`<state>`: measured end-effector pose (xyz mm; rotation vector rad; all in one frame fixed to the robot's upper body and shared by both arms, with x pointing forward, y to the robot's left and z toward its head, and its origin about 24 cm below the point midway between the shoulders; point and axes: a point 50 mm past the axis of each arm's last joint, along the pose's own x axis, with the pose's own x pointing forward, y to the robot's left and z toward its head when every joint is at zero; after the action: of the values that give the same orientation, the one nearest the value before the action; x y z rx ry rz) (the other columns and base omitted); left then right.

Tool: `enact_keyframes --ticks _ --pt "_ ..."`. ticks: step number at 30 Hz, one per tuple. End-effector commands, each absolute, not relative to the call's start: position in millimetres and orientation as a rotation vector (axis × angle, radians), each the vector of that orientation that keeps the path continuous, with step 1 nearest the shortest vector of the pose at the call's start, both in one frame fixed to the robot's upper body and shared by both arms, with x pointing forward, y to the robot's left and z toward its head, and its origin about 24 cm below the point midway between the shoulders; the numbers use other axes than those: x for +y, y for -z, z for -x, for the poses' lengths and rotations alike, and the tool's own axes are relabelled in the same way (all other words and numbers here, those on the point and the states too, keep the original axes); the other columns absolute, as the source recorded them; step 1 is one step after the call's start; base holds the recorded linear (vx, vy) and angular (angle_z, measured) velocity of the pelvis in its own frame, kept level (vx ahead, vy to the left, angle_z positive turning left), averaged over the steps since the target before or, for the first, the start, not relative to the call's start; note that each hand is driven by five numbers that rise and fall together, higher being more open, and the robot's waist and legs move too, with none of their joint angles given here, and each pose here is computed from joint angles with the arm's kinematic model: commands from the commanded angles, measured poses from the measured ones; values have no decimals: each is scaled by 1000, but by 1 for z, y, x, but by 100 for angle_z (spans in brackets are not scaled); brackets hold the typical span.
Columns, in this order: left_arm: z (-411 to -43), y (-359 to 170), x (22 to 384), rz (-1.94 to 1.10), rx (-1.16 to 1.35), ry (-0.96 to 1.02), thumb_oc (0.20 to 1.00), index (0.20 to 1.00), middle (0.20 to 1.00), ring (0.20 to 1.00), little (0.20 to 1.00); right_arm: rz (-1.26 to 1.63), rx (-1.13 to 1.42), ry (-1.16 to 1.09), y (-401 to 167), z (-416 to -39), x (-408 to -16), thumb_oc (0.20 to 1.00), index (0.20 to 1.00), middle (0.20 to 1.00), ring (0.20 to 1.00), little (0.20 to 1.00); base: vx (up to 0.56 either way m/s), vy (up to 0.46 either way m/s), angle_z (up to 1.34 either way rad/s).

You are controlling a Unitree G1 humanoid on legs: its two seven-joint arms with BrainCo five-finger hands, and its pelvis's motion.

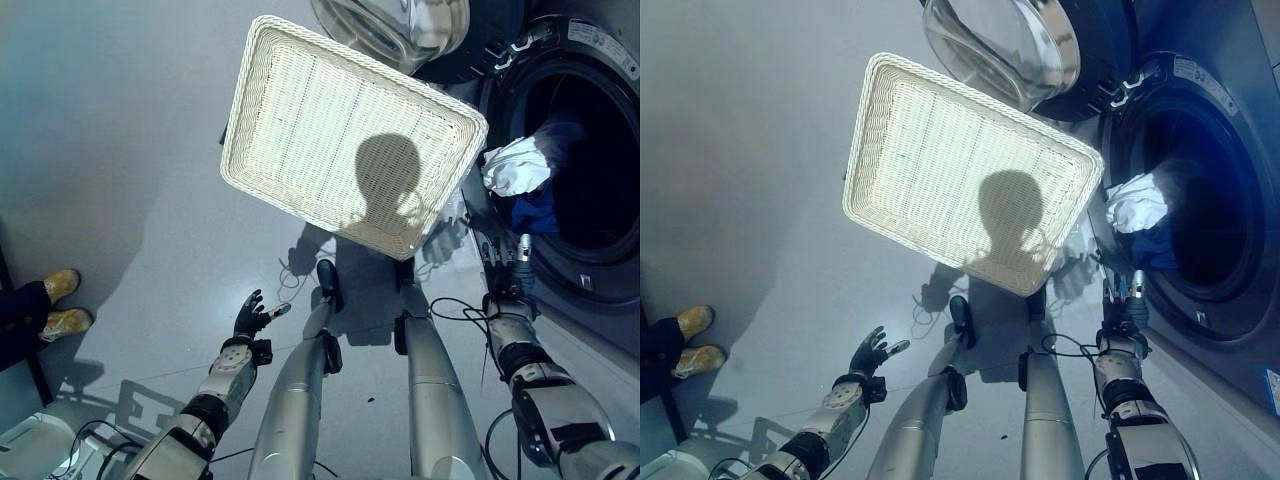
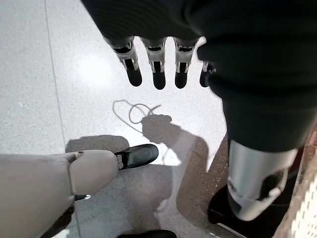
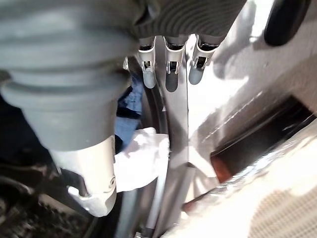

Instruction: Put the clothes into the washing machine.

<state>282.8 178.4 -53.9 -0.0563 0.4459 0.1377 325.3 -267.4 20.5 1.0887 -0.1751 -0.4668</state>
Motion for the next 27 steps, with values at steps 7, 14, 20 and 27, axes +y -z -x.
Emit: enact_keyframes --ticks 7,14,20,27 --pt "-255 81 191 74 564 -224 1000 1000 1000 1000 1000 -780 -15 429 6 -307 -254 1000 1000 1000 1000 1000 -70 69 9" --pt "-241 93 205 117 635 -226 1000 1000 1000 1000 1000 -514 166 345 27 -297 -238 1000 1000 1000 1000 1000 -42 37 11" --pt "-222 104 219 161 698 -158 1000 1000 1000 1000 1000 -123 350 178 54 -271 -233 1000 1000 1000 1000 1000 -12 12 7" --pt "-197 116 233 164 770 -111 1000 1000 1000 1000 1000 67 560 47 90 -226 -237 1000 1000 1000 1000 1000 112 -46 10"
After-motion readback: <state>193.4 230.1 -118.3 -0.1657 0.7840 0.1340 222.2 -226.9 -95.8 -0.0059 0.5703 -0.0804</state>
